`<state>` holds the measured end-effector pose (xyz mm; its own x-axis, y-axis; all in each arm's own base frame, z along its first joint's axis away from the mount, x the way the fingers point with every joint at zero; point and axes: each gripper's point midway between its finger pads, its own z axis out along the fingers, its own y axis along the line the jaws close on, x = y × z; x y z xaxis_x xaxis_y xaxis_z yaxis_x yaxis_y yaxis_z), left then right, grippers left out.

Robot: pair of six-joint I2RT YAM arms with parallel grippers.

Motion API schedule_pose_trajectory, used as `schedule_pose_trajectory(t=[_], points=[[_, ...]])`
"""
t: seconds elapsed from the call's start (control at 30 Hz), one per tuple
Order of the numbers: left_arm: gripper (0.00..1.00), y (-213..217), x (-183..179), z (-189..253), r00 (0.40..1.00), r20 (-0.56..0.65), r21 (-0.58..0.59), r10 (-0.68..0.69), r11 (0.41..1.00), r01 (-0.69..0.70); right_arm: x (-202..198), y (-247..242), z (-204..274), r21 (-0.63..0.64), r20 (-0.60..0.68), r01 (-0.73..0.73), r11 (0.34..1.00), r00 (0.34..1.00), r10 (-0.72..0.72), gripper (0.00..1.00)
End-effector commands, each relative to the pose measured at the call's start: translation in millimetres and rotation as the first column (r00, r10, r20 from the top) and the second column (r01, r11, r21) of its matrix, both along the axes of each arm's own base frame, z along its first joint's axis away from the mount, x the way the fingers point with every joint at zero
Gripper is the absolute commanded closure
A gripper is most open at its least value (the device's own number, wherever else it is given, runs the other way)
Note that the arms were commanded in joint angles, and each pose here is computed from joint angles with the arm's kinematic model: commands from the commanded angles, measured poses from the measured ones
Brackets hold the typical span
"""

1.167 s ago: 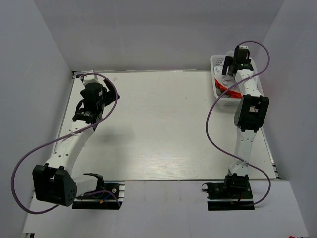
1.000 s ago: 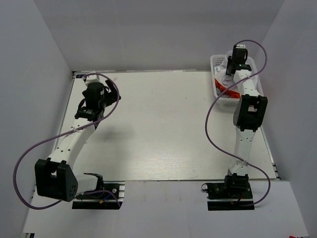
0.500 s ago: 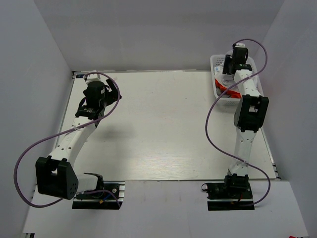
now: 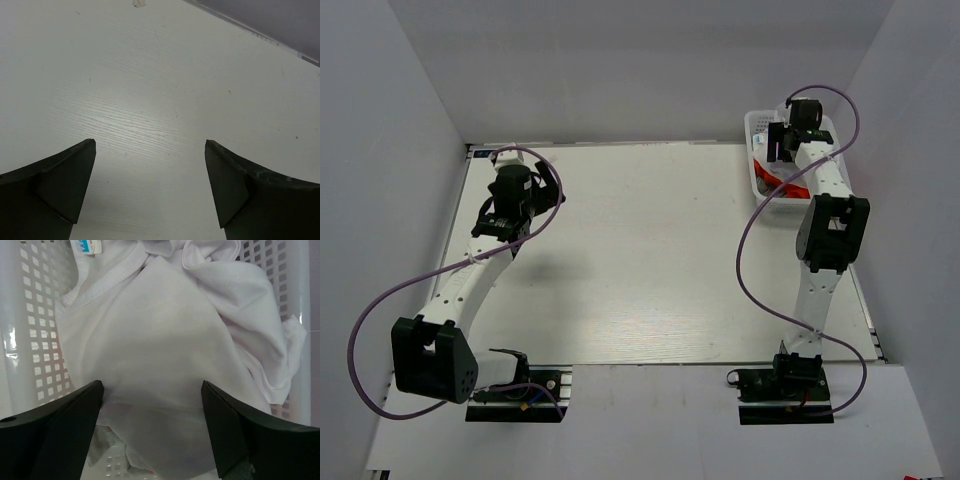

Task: Fold and stack the t-shirts
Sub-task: Grab crumpled tshirt from bin with the right arm

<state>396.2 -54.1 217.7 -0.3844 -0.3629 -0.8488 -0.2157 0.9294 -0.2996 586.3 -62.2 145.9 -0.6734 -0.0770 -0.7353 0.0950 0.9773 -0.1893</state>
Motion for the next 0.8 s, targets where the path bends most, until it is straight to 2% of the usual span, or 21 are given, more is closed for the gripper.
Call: schedule_pose_trajectory(t=[0.0,0.07,0.1,0.17,0.2,0.4,0.57,0.67,0.7,0.73,0.77], points=[[0.00,0.8,-1.7,22.5,0.999,0.043,-0.006,-0.008,1.000,0.009,-0.6,-2.3,-6.8,-0.014,-0.029,-0.002,1.000,1.000,0.002,0.20],[0.00,0.8,-1.7,22.5,0.999,0.043,-0.006,-0.008,1.000,0.009,0.4,-2.1,-6.4,-0.009,-0.025,-0.004,1.000,1.000,0.004,0.32],[0.00,0.8,-1.7,22.5,0.999,0.043,-0.006,-0.008,1.000,0.009,-0.1,-1.1,-5.4,-0.003,-0.025,-0.004,1.000,1.000,0.004,0.52],[0.00,1.1,-3.0,20.6,0.999,0.034,-0.005,-0.008,1.000,0.009,0.8,1.2,-0.7,0.007,-0.015,0.002,1.000,1.000,-0.002,0.75],[0.00,1.4,-3.1,20.5,0.999,0.034,0.004,-0.012,1.000,0.012,0.5,-1.3,3.2,0.003,-0.007,0.014,1.000,1.000,-0.014,1.00],[0.00,4.2,-8.8,36.3,0.997,0.082,-0.002,-0.004,1.000,0.004,-0.8,1.1,46.4,0.023,0.093,0.034,0.999,0.995,-0.036,1.00],[0.00,5.3,-13.1,51.7,0.992,0.127,-0.002,-0.007,1.000,0.007,-7.5,16.4,131.8,0.107,0.292,-0.012,0.994,0.956,-0.020,1.00],[0.00,4.4,-16.8,60.0,0.989,0.149,-0.009,-0.014,1.000,0.016,-18.4,45.3,204.3,0.156,0.459,-0.170,0.973,0.885,0.081,1.00],[0.00,5.0,-19.8,62.3,0.988,0.152,-0.009,-0.014,1.000,0.016,-24.5,53.2,238.9,0.138,0.541,-0.227,0.964,0.833,0.119,1.00],[0.00,5.0,-19.8,62.4,0.988,0.152,-0.009,-0.014,1.000,0.016,-27.5,60.1,252.6,0.142,0.573,-0.261,0.955,0.808,0.136,1.00],[0.00,5.0,-22.0,67.4,0.986,0.166,-0.022,-0.009,1.000,0.013,-43.8,76.8,290.1,0.129,0.639,-0.353,0.927,0.744,0.195,1.00]])
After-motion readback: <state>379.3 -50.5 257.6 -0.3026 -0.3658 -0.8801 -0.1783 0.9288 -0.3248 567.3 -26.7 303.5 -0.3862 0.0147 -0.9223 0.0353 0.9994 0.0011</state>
